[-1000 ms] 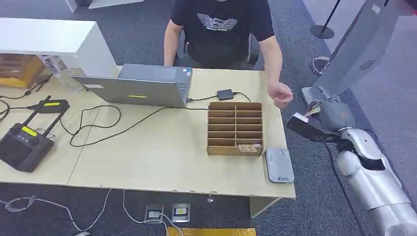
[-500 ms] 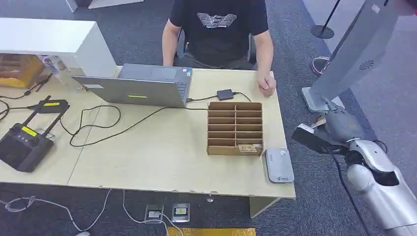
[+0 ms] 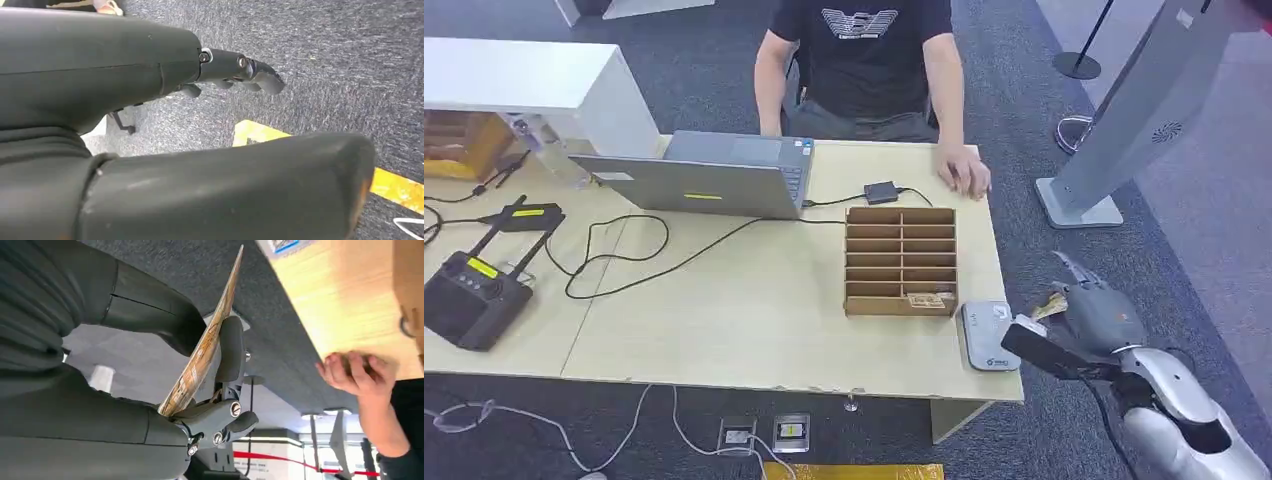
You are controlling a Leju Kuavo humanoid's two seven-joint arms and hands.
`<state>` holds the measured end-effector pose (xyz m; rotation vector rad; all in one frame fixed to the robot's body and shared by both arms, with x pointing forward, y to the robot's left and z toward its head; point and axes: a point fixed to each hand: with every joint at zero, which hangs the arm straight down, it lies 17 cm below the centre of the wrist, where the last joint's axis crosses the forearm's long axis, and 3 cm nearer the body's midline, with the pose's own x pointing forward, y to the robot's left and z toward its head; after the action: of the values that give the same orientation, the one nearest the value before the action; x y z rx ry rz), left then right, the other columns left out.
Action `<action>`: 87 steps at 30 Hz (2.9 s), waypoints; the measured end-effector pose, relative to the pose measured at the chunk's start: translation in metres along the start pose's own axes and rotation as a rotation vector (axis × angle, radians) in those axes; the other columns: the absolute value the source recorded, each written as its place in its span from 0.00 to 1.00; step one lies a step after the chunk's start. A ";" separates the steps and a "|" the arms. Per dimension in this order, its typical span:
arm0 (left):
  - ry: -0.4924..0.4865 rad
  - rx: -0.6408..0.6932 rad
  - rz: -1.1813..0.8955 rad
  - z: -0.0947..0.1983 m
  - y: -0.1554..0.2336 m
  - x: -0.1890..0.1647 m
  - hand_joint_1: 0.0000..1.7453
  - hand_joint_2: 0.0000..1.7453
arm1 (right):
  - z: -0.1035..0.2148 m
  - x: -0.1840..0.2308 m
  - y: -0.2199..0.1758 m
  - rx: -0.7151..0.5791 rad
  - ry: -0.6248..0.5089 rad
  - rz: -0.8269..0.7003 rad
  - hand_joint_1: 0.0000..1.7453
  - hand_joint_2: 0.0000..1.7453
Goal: Pass the card to the sensor for recognition and then transmit it.
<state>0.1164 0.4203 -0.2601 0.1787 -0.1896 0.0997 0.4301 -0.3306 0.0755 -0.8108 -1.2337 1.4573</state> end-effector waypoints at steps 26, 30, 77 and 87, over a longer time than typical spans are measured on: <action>0.025 -0.008 0.015 0.000 -0.012 -0.002 0.00 0.00 | -0.024 0.060 0.050 0.051 -0.079 -0.088 1.00 1.00; 0.035 -0.001 0.017 0.000 -0.010 -0.003 0.00 0.00 | -0.027 0.057 0.063 0.075 -0.066 -0.105 1.00 1.00; 0.045 0.002 0.009 0.000 -0.009 -0.006 0.00 0.00 | -0.031 0.028 0.077 0.067 0.047 -0.241 1.00 1.00; 0.035 -0.002 0.009 0.000 -0.010 -0.005 0.00 0.00 | -0.032 0.029 0.069 0.093 0.055 -0.226 1.00 1.00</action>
<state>0.1132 0.4101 -0.2629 0.1739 -0.1553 0.1113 0.4335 -0.2907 0.0048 -0.6236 -1.1675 1.2906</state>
